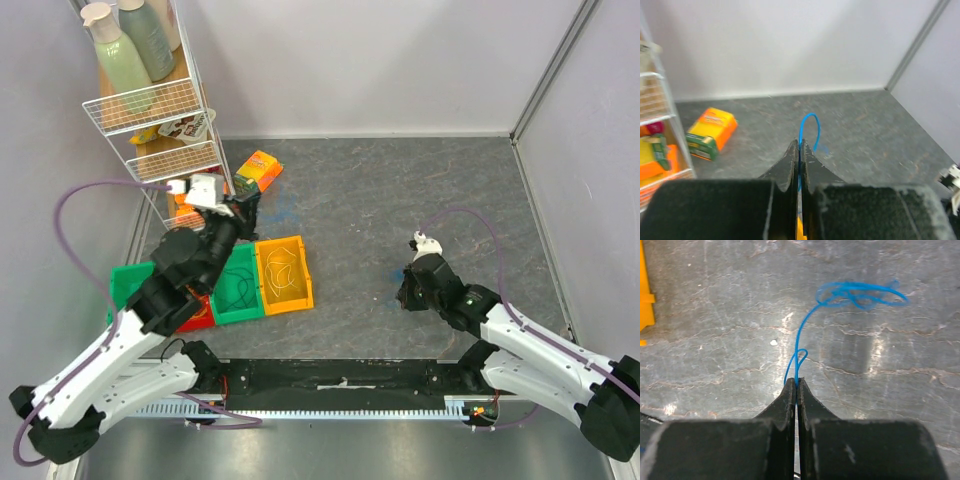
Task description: Untangle the cables
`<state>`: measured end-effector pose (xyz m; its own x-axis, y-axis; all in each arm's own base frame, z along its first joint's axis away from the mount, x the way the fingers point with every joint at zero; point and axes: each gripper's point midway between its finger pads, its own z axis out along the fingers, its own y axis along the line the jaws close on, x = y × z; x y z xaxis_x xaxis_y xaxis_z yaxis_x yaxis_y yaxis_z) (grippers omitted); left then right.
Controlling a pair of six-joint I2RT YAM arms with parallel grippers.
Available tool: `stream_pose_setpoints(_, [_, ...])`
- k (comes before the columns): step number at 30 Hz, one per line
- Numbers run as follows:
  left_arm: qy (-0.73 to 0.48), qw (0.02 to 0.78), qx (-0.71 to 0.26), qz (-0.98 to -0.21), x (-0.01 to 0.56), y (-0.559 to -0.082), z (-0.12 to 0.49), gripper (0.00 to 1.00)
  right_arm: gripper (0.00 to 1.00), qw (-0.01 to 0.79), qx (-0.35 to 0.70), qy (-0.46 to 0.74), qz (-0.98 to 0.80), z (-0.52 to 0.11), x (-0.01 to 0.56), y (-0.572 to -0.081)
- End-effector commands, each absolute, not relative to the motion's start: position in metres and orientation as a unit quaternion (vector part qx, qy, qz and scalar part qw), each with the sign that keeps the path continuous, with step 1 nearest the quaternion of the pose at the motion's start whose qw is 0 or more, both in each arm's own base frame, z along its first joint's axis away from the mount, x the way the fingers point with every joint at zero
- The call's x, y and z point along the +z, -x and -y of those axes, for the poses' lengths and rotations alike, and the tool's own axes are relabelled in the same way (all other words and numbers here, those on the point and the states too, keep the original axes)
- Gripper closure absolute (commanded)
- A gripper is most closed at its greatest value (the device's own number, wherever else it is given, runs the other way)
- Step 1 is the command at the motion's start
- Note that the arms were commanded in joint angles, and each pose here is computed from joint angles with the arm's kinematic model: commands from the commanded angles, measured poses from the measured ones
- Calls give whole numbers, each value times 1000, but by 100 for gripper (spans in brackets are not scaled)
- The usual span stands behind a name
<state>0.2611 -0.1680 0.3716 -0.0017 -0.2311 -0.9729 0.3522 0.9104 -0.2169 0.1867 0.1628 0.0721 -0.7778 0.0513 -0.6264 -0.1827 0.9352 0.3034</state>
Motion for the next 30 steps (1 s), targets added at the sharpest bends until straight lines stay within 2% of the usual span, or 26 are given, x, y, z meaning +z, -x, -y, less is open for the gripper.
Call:
stream_pose_setpoints(1, [-6, 758, -119, -641, 420, -245, 105, 98, 100, 359, 143, -12, -922, -150, 86, -200])
stream_pose_setpoints(8, [48, 761, -126, -635, 432, -229, 77, 98, 100, 373, 136, -20, -917, -147, 96, -205])
stream_pose_setpoints(10, [126, 743, -75, -653, 423, -229, 46, 98, 100, 379, 137, -8, -915, -150, 102, -209])
stream_pose_setpoints(15, [170, 656, 154, -718, 378, -226, -3, 98, 100, 388, 133, 24, -912, -156, 113, -217])
stream_pose_setpoints(18, [199, 625, 226, -721, 363, -226, -28, 98, 100, 389, 134, 41, -910, -160, 116, -220])
stream_pose_setpoints(23, [278, 598, 213, -721, 341, -234, -78, 98, 100, 388, 145, 59, -908, -168, 119, -222])
stream_pose_setpoints(30, [364, 608, 266, -654, 380, -221, -126, 98, 100, 377, 155, 73, -910, -174, 118, -219])
